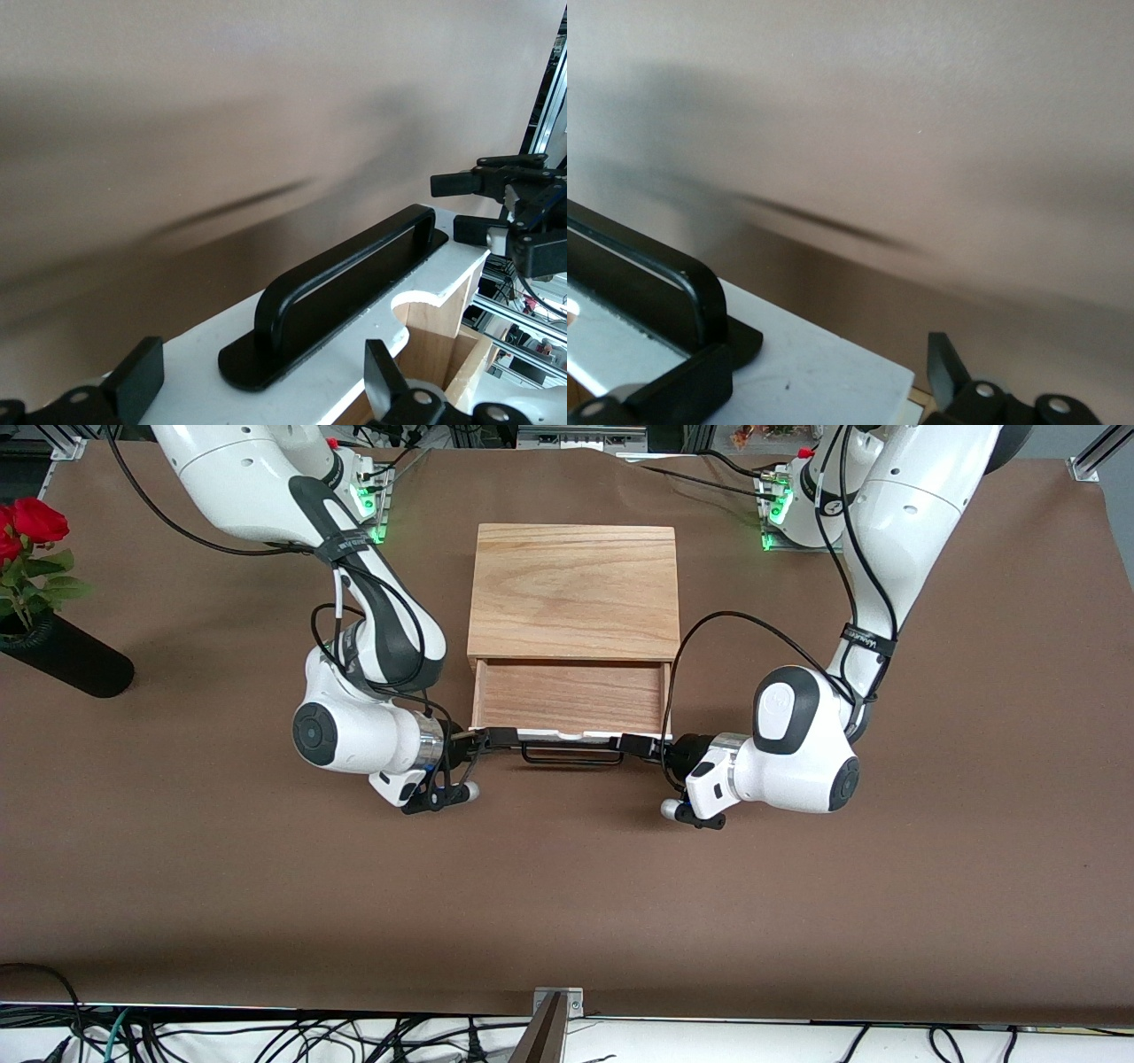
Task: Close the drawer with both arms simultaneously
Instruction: 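Bring both grippers against the white drawer front beside the handle, then push the drawer front into the box with both grippers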
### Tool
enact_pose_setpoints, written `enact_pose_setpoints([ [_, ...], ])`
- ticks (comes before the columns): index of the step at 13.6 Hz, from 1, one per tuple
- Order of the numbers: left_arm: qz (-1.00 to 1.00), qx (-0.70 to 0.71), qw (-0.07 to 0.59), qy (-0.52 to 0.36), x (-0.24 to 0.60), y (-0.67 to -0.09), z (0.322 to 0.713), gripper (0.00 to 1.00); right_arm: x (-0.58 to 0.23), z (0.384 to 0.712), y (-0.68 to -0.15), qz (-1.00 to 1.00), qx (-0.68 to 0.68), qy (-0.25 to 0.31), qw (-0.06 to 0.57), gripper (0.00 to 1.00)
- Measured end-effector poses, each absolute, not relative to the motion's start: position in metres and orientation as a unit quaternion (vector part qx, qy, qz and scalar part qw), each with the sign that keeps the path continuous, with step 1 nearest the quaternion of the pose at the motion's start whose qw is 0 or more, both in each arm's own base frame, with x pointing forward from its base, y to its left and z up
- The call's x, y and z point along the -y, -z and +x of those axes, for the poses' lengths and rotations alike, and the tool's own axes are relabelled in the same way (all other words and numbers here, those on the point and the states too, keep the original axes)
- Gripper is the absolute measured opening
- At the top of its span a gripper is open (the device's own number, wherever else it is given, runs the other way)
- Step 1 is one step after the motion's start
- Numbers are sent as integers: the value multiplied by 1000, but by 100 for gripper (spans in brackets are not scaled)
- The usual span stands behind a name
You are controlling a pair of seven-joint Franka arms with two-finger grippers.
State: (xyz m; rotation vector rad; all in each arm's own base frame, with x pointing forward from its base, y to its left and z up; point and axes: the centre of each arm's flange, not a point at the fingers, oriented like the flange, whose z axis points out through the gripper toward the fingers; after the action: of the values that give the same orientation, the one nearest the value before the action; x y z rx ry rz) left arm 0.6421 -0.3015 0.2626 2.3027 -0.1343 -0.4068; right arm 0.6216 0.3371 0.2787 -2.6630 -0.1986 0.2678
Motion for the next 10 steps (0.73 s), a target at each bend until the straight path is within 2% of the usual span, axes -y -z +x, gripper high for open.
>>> enact_pose_setpoints([
  [4,906,55,382,175,301,-253,635,100,-359,608,-275,-966,59,-116,222,100],
  [10,900,65,379,207,299,-250,626,100,-364,604,-276,-965,59,-123,225,100],
])
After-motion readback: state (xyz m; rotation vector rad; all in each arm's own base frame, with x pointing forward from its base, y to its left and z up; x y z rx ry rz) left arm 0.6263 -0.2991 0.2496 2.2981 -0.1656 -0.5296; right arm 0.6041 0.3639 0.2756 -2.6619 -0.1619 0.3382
